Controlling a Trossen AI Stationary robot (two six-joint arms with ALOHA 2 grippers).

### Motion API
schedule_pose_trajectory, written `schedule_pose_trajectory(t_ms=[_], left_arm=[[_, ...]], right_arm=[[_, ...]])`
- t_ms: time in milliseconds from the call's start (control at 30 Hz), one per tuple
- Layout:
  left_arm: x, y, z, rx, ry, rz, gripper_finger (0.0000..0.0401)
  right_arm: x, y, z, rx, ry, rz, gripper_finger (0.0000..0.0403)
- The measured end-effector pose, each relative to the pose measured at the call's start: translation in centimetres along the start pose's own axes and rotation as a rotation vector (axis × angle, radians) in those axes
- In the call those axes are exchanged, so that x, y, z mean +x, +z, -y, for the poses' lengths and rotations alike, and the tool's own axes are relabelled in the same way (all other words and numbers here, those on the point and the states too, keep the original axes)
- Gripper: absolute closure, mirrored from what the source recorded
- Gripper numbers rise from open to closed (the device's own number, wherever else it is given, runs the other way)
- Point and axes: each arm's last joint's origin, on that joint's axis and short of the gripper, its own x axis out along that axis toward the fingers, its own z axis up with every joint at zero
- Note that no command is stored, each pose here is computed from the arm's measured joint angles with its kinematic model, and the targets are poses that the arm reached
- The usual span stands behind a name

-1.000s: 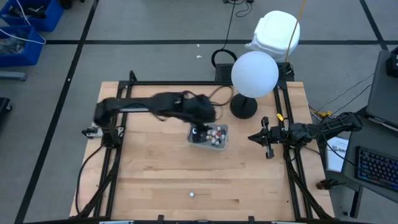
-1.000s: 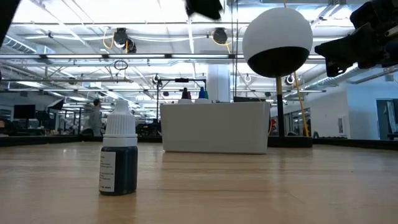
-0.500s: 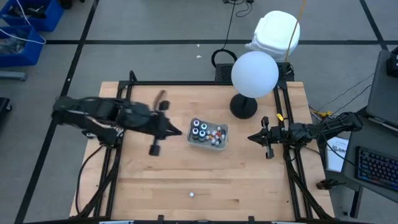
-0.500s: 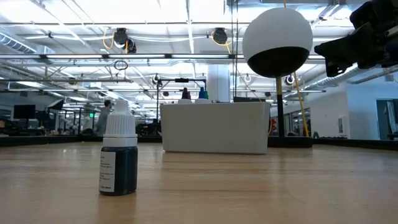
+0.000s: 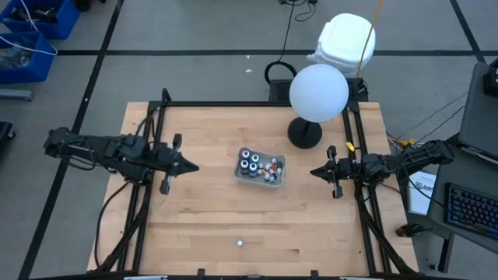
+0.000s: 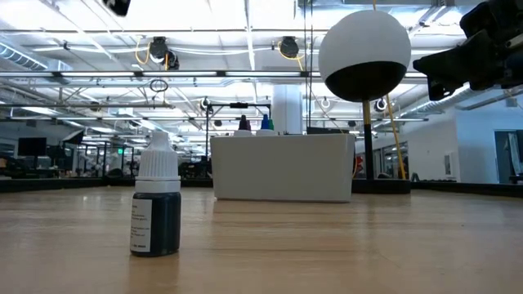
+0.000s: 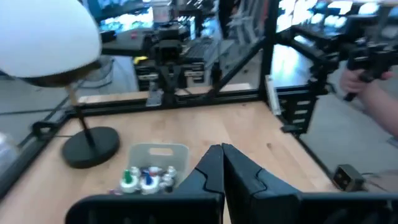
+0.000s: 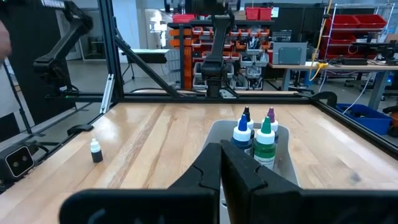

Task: Pick & Place food coloring
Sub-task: Put the small purple food coloring bottle into the gray bin

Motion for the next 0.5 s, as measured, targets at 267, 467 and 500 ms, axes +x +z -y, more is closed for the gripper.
schedule_pose_trajectory(t_ms=[267,467,500], left_arm=[[-0.4,-7.3,0.1,-0.033,-0.018,0.049,0.0400],[-1.2,-10.1,0.1,-0.011,-0.039,0.151,0.0400],[-1.3,-10.6,0.1,-0.010,-0.053,0.162,0.0400]], right_arm=[[0.0,0.0,0.0,0.017,0.000,0.004,0.0403],[0.3,-0.3,-0.1,0.020,-0.001,-0.038,0.0403],[0.3,-0.4,-0.1,0.020,-0.001,-0.043,0.0403]])
